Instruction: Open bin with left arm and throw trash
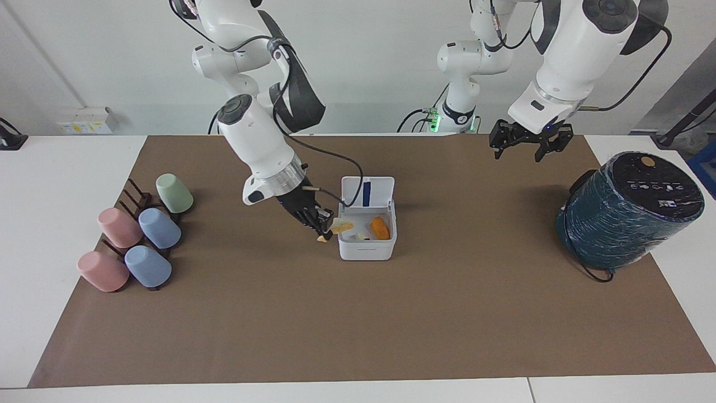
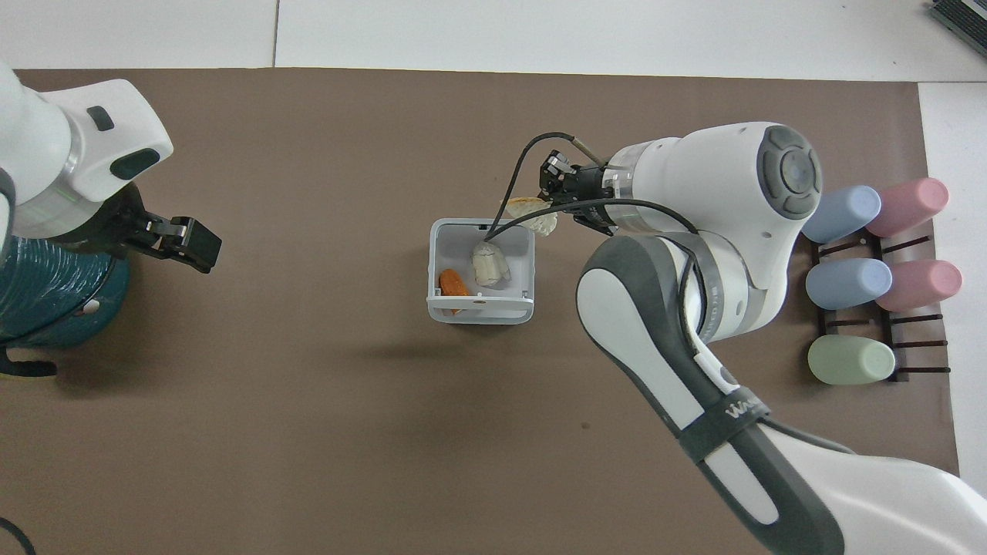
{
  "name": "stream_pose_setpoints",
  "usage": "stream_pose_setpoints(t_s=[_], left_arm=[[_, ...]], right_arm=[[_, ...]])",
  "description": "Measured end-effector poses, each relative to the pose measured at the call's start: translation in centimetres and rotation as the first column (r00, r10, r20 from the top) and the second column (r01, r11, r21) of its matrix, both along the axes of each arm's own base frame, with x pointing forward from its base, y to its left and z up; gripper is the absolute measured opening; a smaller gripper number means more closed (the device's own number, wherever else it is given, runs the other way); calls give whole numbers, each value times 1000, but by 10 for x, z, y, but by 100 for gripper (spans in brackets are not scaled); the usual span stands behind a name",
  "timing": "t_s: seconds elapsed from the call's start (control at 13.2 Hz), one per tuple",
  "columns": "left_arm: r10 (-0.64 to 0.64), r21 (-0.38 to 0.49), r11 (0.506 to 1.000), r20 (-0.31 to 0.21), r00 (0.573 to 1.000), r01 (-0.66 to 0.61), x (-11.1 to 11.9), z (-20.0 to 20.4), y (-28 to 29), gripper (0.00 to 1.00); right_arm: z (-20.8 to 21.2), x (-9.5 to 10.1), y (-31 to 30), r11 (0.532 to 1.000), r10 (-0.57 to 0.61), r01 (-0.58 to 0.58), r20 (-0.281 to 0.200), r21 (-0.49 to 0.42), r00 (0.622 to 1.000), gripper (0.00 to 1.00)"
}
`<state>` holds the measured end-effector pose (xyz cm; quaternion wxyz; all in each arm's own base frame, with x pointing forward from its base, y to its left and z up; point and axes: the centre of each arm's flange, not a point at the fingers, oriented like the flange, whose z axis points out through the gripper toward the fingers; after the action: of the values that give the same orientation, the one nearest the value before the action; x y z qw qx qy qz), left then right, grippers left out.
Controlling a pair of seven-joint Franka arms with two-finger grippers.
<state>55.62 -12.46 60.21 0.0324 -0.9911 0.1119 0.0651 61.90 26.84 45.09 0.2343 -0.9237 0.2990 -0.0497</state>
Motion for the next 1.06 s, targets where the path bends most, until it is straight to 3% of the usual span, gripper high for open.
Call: stream_pose_setpoints(t_s=[0.53,0.76,0.91,1.06], left_arm=[[-5,-32,999,35,999,6,-6,-18,-7,93],[26,-51,998,54,998,-24,-4,-11,8,93],[44,-57,998,73,996,-40,-4,-1,18,93],[52,-59,997,86,995,-47,-6,6,22,93]], right_arm=[[-27,-24,45,999,42,-43,-17,-9,999,12],[-34,-27,48,999,42,-42,-15,-11,999,19],[-36,-28,48,999,36,-36,-20,-11,999,33],[-37,-28,48,999,34,-35,-23,-12,999,59]])
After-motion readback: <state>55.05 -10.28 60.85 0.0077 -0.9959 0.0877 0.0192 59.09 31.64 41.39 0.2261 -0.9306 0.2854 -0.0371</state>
